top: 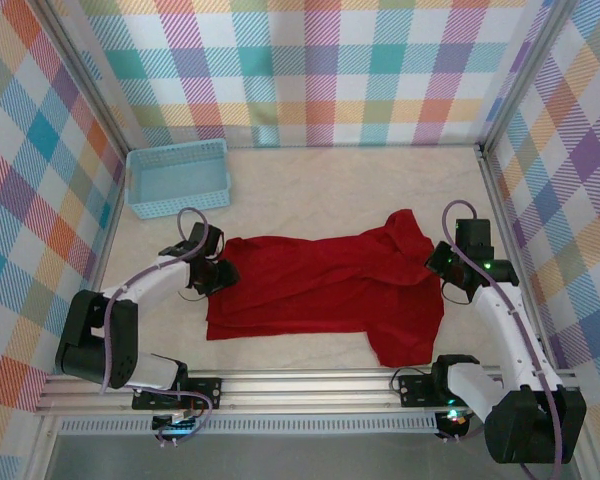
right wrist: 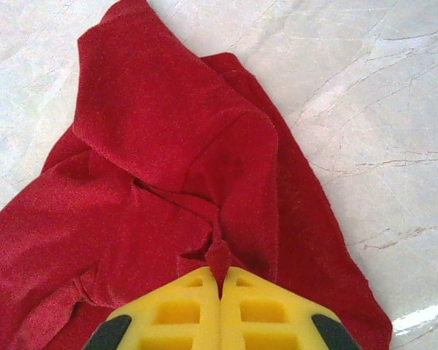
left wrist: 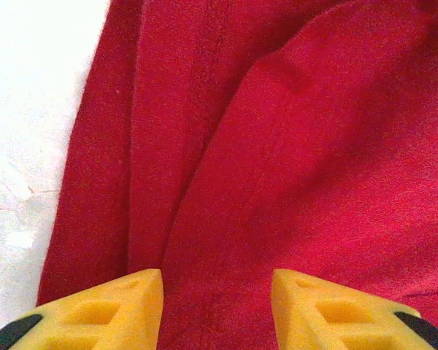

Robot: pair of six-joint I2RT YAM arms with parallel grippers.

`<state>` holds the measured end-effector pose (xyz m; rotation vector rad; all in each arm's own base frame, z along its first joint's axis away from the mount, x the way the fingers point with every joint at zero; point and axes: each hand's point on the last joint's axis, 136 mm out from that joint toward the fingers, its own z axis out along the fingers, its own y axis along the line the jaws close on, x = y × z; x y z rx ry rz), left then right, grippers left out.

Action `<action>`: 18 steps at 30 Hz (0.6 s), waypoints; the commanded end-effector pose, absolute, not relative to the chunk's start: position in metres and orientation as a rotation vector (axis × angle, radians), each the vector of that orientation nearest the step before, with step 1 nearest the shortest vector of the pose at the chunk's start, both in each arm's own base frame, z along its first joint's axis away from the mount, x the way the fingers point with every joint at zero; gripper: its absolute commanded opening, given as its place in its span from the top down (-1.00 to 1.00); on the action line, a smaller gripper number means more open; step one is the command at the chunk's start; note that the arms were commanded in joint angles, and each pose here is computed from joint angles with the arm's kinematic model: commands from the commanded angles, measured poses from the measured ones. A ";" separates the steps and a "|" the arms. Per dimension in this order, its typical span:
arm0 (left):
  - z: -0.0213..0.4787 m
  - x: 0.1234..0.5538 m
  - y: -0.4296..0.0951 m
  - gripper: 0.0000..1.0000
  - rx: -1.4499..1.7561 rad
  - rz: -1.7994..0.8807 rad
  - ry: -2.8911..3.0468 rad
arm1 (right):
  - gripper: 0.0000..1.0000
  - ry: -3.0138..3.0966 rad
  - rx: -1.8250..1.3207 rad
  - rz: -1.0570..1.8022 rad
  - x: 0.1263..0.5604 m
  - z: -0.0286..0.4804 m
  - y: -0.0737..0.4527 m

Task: Fold the inside-out t-shirt

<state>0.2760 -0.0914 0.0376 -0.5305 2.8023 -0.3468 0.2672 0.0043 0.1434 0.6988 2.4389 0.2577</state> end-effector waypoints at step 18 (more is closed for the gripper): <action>0.032 0.285 -0.095 0.35 -0.472 -0.300 2.810 | 1.00 2.449 0.661 0.276 0.270 0.140 0.008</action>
